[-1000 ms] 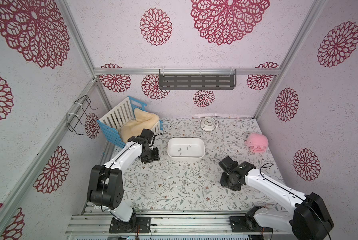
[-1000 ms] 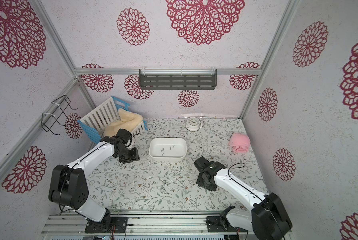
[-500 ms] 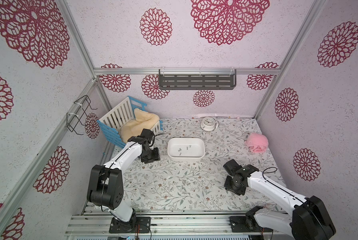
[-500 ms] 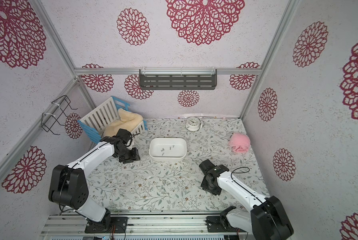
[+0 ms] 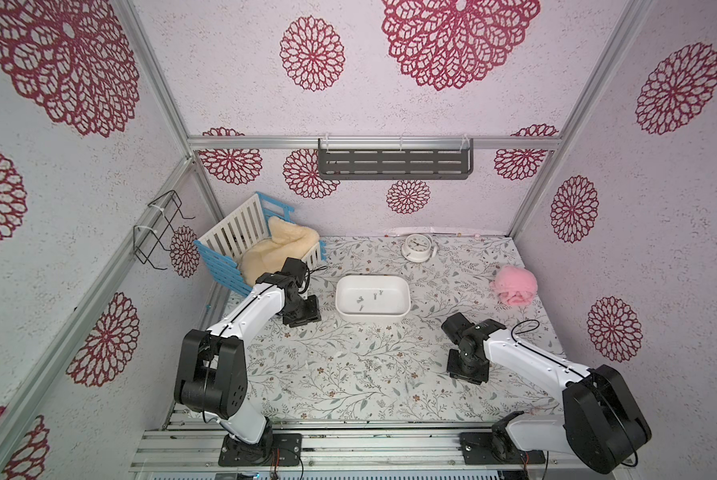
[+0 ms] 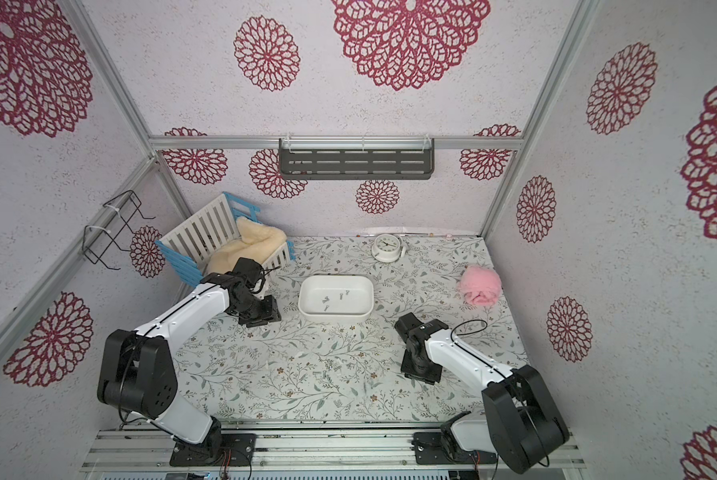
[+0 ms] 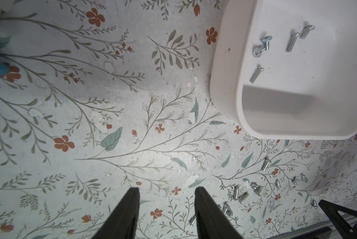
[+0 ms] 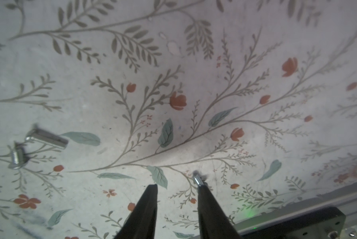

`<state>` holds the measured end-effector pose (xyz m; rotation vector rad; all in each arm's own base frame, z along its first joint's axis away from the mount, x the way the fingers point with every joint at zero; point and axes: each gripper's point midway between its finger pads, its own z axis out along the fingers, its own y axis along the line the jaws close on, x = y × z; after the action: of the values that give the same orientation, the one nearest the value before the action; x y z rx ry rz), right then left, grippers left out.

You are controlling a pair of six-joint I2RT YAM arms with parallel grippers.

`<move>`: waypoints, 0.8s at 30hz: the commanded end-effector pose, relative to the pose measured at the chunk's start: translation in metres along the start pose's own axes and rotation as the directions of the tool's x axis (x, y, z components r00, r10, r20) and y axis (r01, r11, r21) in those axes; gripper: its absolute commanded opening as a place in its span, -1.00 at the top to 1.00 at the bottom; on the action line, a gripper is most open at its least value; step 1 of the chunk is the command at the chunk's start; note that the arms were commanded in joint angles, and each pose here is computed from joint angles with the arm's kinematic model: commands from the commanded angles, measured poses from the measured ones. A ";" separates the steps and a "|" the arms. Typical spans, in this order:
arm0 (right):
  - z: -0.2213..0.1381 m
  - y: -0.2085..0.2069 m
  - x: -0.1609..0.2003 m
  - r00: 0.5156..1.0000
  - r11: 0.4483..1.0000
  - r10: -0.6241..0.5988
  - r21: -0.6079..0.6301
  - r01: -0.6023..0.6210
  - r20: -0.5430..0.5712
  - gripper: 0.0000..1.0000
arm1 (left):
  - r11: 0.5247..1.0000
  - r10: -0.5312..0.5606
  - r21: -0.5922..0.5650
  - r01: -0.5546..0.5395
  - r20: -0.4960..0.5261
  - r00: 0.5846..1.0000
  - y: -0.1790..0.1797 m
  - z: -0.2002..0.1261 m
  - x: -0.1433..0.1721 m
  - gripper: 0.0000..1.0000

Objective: Put the screws on the desktop into the storage box
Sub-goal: Pick up the screw from the center of the board.

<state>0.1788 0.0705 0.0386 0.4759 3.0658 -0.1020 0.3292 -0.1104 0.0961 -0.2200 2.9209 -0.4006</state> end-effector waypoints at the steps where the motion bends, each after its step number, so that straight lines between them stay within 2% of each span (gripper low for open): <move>1: -0.022 0.014 -0.023 0.995 0.998 0.006 -0.068 0.000 0.096 0.26 | 1.000 0.003 0.008 -0.002 -0.009 1.000 0.000 0.005 0.001 0.02; 5: -0.043 0.020 -0.041 0.986 0.995 0.034 -0.098 -0.018 0.165 0.26 | 0.998 0.059 0.013 -0.059 -0.021 0.998 -0.019 0.007 0.014 0.03; 13: -0.086 0.012 -0.085 0.943 0.981 0.157 -0.156 -0.115 0.292 0.24 | 0.965 0.252 0.081 -0.249 -0.027 0.967 -0.099 -0.008 0.061 0.03; 18: -0.100 -0.007 -0.110 0.920 0.971 0.216 -0.168 -0.168 0.326 0.20 | 0.915 0.387 0.137 -0.378 -0.044 0.921 -0.153 -0.014 0.092 0.03; 24: -0.110 -0.038 -0.140 0.878 0.942 0.320 -0.216 -0.256 0.356 0.15 | 0.841 0.528 0.188 -0.507 -0.077 0.846 -0.207 0.000 0.128 0.04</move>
<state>0.2830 0.0121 0.1373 0.8072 2.6359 0.0324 0.2434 -0.3122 0.1468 0.5580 2.8389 -0.5803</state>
